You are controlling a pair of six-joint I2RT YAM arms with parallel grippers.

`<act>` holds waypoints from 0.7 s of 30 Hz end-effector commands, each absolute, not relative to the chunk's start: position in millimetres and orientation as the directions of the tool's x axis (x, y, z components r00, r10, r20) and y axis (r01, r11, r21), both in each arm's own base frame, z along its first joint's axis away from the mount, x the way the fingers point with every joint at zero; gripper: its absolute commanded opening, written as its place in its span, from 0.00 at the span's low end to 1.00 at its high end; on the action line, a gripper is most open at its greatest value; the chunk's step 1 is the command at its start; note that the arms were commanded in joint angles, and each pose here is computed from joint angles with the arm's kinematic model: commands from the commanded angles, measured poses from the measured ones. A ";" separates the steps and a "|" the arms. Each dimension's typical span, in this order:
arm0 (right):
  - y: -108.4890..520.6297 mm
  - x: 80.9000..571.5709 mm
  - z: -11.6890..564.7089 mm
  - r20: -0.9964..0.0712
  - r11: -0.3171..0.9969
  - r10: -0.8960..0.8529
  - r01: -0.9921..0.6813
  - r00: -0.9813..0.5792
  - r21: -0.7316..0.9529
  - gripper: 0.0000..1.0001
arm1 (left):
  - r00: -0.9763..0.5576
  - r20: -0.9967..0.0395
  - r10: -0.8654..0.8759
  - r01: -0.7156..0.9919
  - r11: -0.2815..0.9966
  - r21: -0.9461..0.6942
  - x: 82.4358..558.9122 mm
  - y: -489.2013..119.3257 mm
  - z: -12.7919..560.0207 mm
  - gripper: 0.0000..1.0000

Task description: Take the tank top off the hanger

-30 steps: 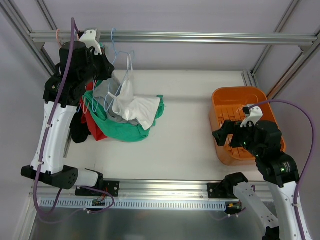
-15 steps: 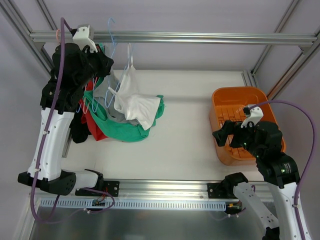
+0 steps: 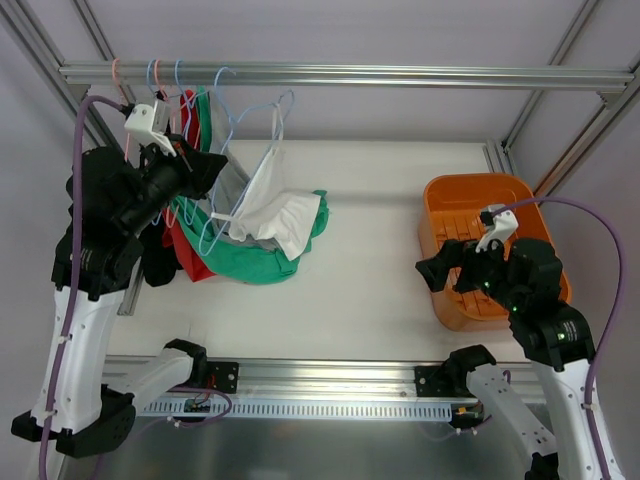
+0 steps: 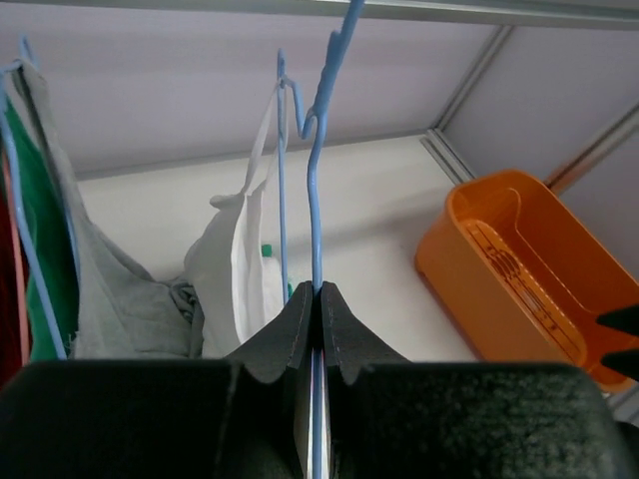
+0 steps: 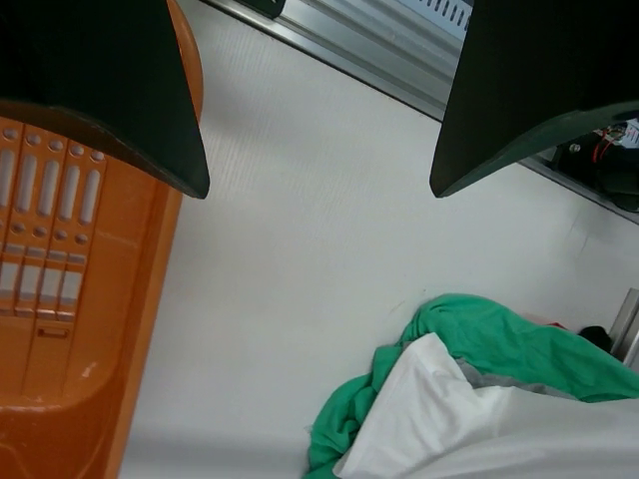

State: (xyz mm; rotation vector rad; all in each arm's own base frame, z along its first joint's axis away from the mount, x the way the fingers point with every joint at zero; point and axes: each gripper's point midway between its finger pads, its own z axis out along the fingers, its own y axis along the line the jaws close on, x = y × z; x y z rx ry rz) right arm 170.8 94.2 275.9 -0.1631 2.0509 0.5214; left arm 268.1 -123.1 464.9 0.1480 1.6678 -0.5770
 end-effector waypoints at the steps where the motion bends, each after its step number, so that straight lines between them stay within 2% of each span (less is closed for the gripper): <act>1: 123.3 178.4 296.7 -0.880 0.815 0.094 -0.473 -0.465 0.336 1.00 | -0.145 -0.958 -0.246 0.559 0.779 -0.285 243.3 -143.7 482.0 0.00; 6: 164.0 179.1 337.0 -0.888 0.644 0.105 -0.650 -0.447 0.403 0.99 | -0.208 -0.948 -0.242 0.697 0.643 -0.317 194.3 -162.7 470.2 0.00; 9: 182.8 186.5 351.6 -0.883 0.605 0.114 -0.673 -0.455 0.425 0.95 | -0.267 -0.932 -0.247 0.734 0.574 -0.363 170.1 -169.0 456.3 0.00; 13: 213.7 197.0 351.0 -0.900 0.611 0.040 -0.702 -0.433 0.365 0.84 | -0.374 -0.896 -0.238 0.761 0.474 -0.443 140.4 -177.7 430.0 0.00; 17: 238.2 212.6 358.2 -0.939 0.650 -0.003 -0.714 -0.344 0.259 0.70 | -0.385 -0.889 -0.248 0.779 0.430 -0.457 111.7 -175.1 420.5 0.00; 21: 271.2 217.0 365.7 -0.948 0.612 -0.034 -0.757 -0.316 0.230 0.63 | -0.396 -0.882 -0.256 0.783 0.407 -0.470 97.8 -173.6 415.2 0.00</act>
